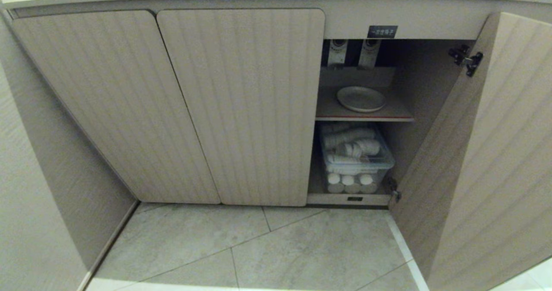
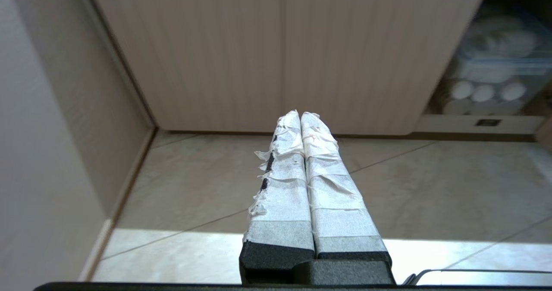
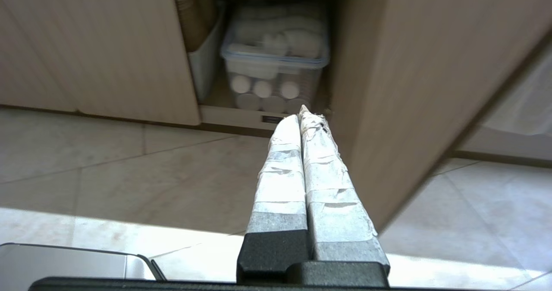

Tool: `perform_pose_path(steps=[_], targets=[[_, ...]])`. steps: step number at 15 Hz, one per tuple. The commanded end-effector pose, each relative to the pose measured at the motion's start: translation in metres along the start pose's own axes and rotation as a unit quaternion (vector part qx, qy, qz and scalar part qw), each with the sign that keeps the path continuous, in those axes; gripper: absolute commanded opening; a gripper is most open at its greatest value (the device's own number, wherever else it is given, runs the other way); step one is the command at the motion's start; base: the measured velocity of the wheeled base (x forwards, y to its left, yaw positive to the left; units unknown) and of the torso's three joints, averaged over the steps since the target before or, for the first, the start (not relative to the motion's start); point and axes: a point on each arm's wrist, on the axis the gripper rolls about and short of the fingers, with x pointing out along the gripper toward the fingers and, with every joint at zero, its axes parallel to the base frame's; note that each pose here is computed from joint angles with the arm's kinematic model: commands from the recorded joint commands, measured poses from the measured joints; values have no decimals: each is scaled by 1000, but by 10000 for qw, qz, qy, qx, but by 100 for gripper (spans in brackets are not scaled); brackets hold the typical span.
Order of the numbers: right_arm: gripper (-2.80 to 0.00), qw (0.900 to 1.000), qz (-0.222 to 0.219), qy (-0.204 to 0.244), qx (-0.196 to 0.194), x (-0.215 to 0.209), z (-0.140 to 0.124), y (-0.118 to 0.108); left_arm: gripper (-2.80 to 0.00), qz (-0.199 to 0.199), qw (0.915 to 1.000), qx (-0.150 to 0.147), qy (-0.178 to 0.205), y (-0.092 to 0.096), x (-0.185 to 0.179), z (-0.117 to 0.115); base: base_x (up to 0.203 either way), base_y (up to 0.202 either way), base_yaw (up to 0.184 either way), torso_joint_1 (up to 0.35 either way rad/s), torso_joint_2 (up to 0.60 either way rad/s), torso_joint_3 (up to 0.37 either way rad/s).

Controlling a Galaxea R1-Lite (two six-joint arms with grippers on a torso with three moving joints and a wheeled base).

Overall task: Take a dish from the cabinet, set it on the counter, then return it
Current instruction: Close the cabinet door

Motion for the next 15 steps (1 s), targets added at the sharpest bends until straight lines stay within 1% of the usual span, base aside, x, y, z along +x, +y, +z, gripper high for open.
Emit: perform_pose_path(steps=[1, 10, 12, 15], targets=[[-280, 10000, 4, 12, -3, 0, 0, 0, -280, 1, 10000, -2, -2, 0, 0, 0, 0, -195, 2, 2, 2, 2], [-280, 10000, 4, 6, -3, 0, 0, 0, -280, 1, 10000, -2, -2, 0, 0, 0, 0, -192, 0, 2, 1, 3], [-280, 10000, 4, 6, -3, 0, 0, 0, -280, 1, 10000, -2, -2, 0, 0, 0, 0, -95, -2, 0, 2, 3], [-280, 10000, 4, 6, -3, 0, 0, 0, -280, 1, 10000, -2, -10, 0, 0, 0, 0, 0, 0, 0, 0, 0]])
